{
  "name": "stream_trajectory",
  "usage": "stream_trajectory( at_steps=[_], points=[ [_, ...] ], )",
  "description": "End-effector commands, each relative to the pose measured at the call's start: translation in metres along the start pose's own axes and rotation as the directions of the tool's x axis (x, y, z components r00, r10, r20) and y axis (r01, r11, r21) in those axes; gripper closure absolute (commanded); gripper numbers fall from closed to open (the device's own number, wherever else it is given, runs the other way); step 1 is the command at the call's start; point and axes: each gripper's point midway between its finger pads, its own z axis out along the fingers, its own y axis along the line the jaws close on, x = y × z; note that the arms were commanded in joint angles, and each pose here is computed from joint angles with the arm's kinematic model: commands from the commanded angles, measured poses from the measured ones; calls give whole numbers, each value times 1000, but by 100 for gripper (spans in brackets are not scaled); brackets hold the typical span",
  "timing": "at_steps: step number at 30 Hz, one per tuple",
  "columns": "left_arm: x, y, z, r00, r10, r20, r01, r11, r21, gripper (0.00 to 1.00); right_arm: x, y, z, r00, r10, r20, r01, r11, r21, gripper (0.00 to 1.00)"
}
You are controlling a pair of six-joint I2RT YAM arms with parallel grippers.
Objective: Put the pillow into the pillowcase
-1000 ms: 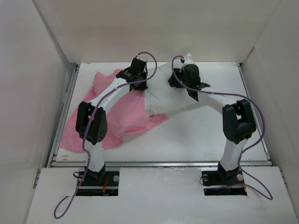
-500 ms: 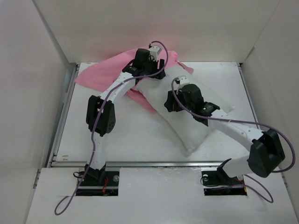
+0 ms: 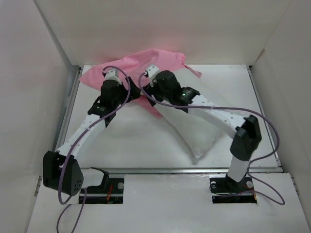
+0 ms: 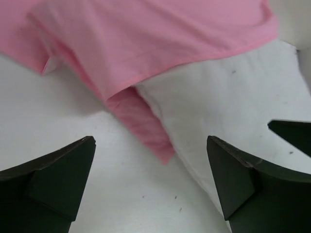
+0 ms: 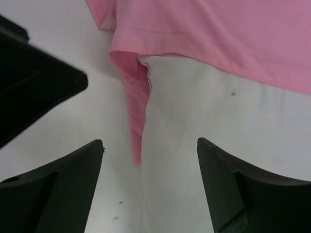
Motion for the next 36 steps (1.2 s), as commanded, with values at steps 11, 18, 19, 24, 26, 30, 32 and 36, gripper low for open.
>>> stream_trajectory(
  at_steps=[11, 18, 19, 24, 26, 30, 32, 36],
  points=[
    [102, 82, -6, 932, -360, 39, 362, 922, -141, 0, 42, -28, 106, 925, -338, -171, 376, 875, 306, 6],
    [107, 85, 0, 931, -362, 51, 365, 922, -127, 0, 87, -51, 146, 905, -330, -267, 424, 747, 512, 18],
    [107, 85, 0, 931, -362, 51, 365, 922, -127, 0, 101, -52, 153, 896, -327, -299, 441, 728, 525, 31],
    [107, 84, 0, 942, -332, 55, 336, 937, -100, 0, 69, -73, 141, 949, -228, -217, 314, 709, 632, 100],
    [103, 80, 0, 949, -308, 62, 313, 947, -77, 0, 20, -69, 127, 977, -190, -102, 214, 797, 565, 100],
    [96, 73, 14, 954, -287, 84, 290, 957, -27, 0, -43, -56, 93, 994, -55, 91, 15, 923, 385, 100],
    [81, 59, 22, 946, -299, 121, 295, 954, 50, 0, -61, -52, 83, 991, -42, 127, 0, 948, 318, 100],
    [62, 42, 51, 933, -328, 152, 309, 941, 136, 0, -69, -61, 76, 992, -17, 127, -23, 951, 308, 100]
  ],
)
